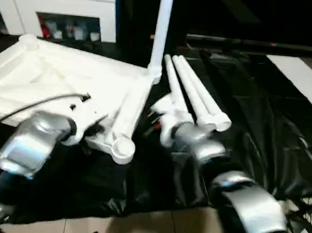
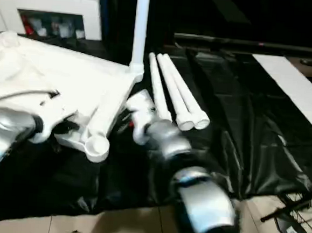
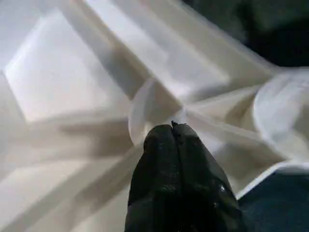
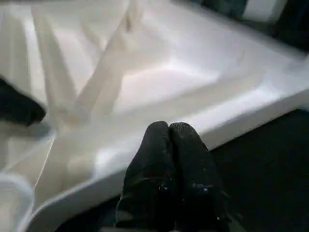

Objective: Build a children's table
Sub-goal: Rotate table base

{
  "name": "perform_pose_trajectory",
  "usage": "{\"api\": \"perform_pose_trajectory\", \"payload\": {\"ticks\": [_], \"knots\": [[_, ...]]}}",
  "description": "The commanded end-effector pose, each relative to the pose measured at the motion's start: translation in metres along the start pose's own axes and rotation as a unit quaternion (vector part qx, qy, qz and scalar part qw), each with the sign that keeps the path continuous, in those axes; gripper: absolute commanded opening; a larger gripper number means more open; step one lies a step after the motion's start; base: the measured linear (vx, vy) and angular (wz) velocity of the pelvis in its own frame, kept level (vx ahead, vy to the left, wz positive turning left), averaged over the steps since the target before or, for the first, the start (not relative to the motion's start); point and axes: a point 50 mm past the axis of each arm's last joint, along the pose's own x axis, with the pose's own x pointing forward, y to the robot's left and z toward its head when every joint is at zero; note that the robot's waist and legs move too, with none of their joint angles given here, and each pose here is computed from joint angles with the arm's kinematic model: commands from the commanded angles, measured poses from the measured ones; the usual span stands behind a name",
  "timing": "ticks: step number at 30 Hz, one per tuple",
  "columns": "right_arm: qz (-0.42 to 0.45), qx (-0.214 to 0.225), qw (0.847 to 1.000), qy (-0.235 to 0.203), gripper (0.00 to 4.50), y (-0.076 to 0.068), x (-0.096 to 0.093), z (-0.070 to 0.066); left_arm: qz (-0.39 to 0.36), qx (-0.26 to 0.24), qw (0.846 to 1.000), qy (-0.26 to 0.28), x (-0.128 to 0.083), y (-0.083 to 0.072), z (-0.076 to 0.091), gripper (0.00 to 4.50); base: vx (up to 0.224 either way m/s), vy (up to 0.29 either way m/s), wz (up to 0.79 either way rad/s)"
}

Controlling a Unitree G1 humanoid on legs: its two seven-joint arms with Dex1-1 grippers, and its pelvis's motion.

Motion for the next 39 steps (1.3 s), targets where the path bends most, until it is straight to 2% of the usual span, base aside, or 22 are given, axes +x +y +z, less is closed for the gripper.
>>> {"api": "perform_pose_trajectory", "payload": {"ticks": [1,3,4,5,7,10,11,12,18,20,21,23,27,31,34,38,39], "knots": [[-0.010,0.007,1.000,-0.024,0.08,-0.005,-0.013,0.002,0.000,-0.010,1.000,-0.025,-0.003,-0.002,0.006,0.00,0.000,0.000,0.00],[-0.032,0.002,0.998,-0.048,0.08,-0.009,-0.032,0.006,0.023,-0.024,0.997,-0.064,-0.003,-0.001,0.012,0.00,0.000,0.000,0.00],[-0.062,0.004,0.996,-0.067,0.08,-0.010,-0.046,0.008,0.064,-0.026,0.991,-0.111,-0.001,0.002,0.018,0.00,0.000,0.000,0.00],[-0.088,0.006,0.993,-0.079,0.08,-0.011,-0.057,0.009,0.100,-0.032,0.984,-0.147,0.001,0.004,0.023,0.00,0.000,0.000,0.00],[-0.142,0.006,0.985,-0.096,0.08,-0.011,-0.079,0.008,0.180,-0.047,0.957,-0.222,-0.001,0.005,0.032,0.00,0.000,0.000,0.00],[-0.238,-0.006,0.965,-0.108,0.08,-0.010,-0.108,-0.007,0.232,-0.109,0.936,-0.241,0.005,-0.012,0.028,0.00,0.000,0.000,0.00],[-0.238,-0.006,0.965,-0.108,0.08,-0.010,-0.108,-0.007,0.232,-0.109,0.936,-0.241,0.005,-0.012,0.028,0.00,0.000,0.000,0.00],[-0.263,0.019,0.958,-0.113,0.08,-0.009,-0.117,-0.015,0.262,-0.143,0.925,-0.234,0.012,-0.017,0.025,0.00,0.000,0.000,0.00],[-0.272,0.025,0.956,-0.111,0.08,-0.001,-0.115,-0.014,0.301,-0.144,0.917,-0.220,0.023,-0.011,0.028,0.00,-0.012,-0.068,0.42],[-0.264,0.026,0.959,-0.100,0.08,0.002,-0.110,-0.016,0.312,-0.194,0.904,-0.219,0.023,0.000,0.025,0.00,-0.021,-0.181,0.65],[-0.268,0.032,0.958,-0.095,0.08,0.002,-0.108,-0.017,0.326,-0.198,0.900,-0.212,0.021,0.005,0.023,0.00,-0.081,-0.242,0.74],[-0.267,0.045,0.958,-0.095,0.08,0.002,-0.107,-0.019,0.336,-0.193,0.899,-0.204,0.019,0.009,0.021,0.00,-0.069,-0.232,0.61],[-0.249,0.039,0.965,-0.080,0.08,0.006,-0.105,-0.022,0.354,-0.179,0.896,-0.199,0.013,0.012,0.016,0.00,-0.011,-0.174,0.28],[-0.248,0.042,0.965,-0.076,0.08,0.007,-0.104,-0.023,0.358,-0.161,0.899,-0.194,0.011,0.013,0.013,0.00,-0.046,-0.097,0.20],[-0.244,0.040,0.966,-0.071,0.08,0.006,-0.102,-0.022,0.349,-0.167,0.904,-0.180,0.015,0.008,0.006,0.00,-0.094,0.042,0.17],[-0.247,0.036,0.966,-0.064,0.08,0.005,-0.102,-0.022,0.338,-0.167,0.907,-0.188,0.016,0.004,0.005,0.00,-0.102,0.112,0.16],[-0.269,0.023,0.962,-0.047,0.08,0.002,-0.105,-0.026,0.312,-0.180,0.911,-0.202,0.020,-0.003,0.004,0.00,-0.030,0.046,0.20]]}}
